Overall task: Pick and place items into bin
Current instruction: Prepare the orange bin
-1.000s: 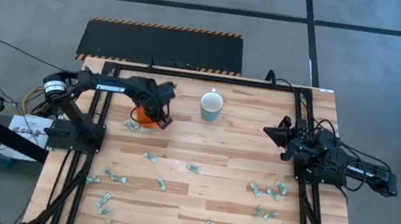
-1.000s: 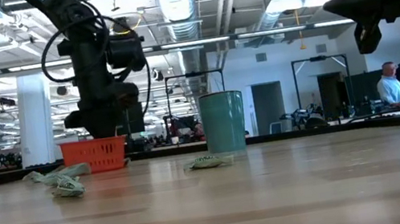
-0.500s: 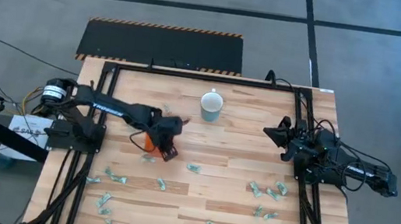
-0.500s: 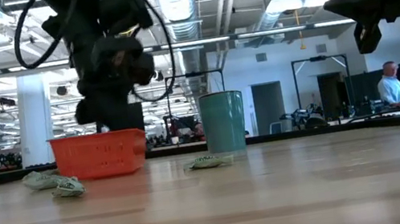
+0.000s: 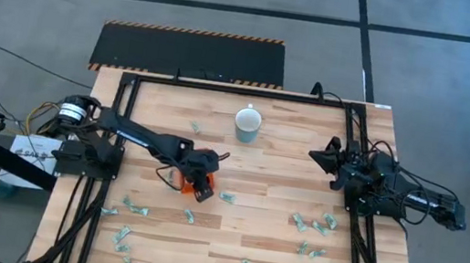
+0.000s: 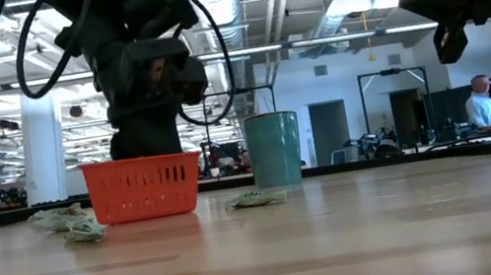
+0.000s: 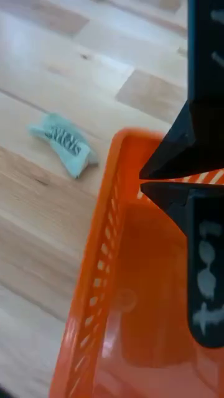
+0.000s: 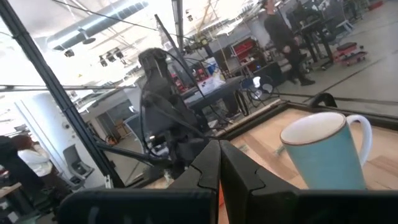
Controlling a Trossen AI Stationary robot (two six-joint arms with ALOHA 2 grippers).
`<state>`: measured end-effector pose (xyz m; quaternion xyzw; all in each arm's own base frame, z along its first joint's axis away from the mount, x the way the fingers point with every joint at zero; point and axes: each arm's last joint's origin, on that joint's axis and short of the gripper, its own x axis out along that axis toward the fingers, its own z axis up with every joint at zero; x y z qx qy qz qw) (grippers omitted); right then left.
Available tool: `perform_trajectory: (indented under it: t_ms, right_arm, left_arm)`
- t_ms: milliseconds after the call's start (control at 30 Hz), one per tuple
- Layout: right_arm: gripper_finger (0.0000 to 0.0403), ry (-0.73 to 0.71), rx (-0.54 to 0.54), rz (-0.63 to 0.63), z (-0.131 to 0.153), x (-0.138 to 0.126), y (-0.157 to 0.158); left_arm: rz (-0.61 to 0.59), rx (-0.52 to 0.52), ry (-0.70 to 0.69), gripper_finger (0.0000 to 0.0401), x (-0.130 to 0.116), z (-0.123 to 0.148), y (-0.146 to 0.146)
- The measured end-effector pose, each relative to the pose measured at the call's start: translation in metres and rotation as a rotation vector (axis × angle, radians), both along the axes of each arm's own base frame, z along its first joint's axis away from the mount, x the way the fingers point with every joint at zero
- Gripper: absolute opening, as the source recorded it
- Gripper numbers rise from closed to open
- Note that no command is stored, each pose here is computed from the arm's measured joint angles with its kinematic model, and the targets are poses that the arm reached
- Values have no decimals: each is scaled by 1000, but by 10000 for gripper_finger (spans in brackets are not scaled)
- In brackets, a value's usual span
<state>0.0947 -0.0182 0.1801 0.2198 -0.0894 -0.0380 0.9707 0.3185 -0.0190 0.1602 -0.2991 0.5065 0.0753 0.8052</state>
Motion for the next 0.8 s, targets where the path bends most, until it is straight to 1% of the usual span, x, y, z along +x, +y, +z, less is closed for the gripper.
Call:
perform_trajectory:
  t_ms: [167, 467, 567, 667, 800]
  right_arm:
    - [0, 2, 0, 26, 0, 0, 2]
    - [0, 3, -5, 53, 0, 1, 5]
    - [0, 2, -7, 52, 0, 1, 5]
    - [0, 2, -7, 52, 0, 1, 5]
    - [0, 2, 0, 53, 0, 1, 5]
  left_arm:
    - [-31, -8, -29, 6, 4, -3, -4]
    - [-68, -41, -194, 6, 17, 6, -9]
    - [-90, -18, -214, 6, 19, 7, -6]
    - [-106, 9, -214, 6, 24, 16, 1]
    - [-141, 95, -128, 6, 27, 35, 13]
